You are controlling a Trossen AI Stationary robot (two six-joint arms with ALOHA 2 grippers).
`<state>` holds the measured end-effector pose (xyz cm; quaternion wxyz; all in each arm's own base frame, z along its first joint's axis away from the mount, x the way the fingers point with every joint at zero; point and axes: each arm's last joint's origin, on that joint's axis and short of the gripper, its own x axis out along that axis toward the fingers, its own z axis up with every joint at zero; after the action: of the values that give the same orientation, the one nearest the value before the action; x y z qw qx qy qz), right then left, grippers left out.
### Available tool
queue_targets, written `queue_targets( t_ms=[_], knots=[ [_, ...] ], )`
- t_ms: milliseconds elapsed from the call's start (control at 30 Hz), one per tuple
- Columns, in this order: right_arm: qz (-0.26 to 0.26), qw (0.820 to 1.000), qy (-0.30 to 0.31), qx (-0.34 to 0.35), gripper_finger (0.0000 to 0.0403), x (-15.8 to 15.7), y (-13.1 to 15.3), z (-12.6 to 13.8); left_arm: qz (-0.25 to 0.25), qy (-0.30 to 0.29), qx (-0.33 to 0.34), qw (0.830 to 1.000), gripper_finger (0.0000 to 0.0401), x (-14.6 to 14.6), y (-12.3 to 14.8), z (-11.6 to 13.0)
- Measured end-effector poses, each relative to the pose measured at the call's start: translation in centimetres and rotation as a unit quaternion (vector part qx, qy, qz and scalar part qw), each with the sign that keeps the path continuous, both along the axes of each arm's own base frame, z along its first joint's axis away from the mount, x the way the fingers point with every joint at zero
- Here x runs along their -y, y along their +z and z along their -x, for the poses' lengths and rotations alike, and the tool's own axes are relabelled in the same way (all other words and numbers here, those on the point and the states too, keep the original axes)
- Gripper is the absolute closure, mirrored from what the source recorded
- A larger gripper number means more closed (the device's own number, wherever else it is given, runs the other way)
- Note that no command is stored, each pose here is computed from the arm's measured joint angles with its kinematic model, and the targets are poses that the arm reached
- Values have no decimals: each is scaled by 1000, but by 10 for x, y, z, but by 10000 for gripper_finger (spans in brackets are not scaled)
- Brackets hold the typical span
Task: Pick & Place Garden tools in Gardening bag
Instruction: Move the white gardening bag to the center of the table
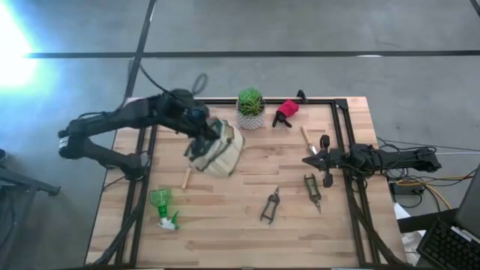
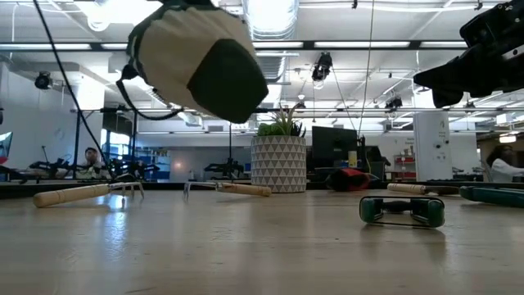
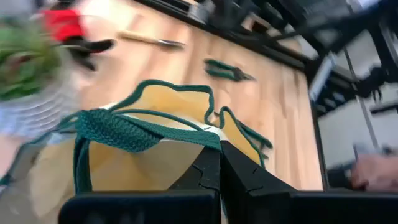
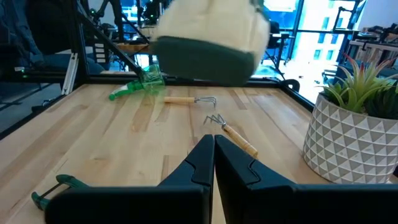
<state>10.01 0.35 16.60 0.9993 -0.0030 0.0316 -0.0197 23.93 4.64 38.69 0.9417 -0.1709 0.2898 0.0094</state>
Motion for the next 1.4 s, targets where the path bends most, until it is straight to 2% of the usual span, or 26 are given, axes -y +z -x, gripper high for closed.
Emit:
queue_targets(
  t_ms=[167,367,633,933,1200,1333,1400],
  knots=[
    [0,1000,0,0,394,0,0,0,-48,-45,-27,997,401,21,-3,-29],
    [0,1000,0,0,394,0,0,0,-112,-61,-70,989,401,38,-13,-54],
    [0,1000,0,0,394,0,0,0,-126,-97,-126,979,401,62,-49,-84],
    [0,1000,0,0,394,0,0,0,-202,-109,-193,954,401,83,-89,-108],
    [0,1000,0,0,394,0,0,0,-225,-125,-203,945,401,91,-83,-114],
    [0,1000,0,0,394,0,0,0,-282,-108,-232,925,401,91,-75,-111],
    [0,1000,0,0,394,0,0,0,-291,-101,-241,921,401,90,-70,-110]
  ],
)
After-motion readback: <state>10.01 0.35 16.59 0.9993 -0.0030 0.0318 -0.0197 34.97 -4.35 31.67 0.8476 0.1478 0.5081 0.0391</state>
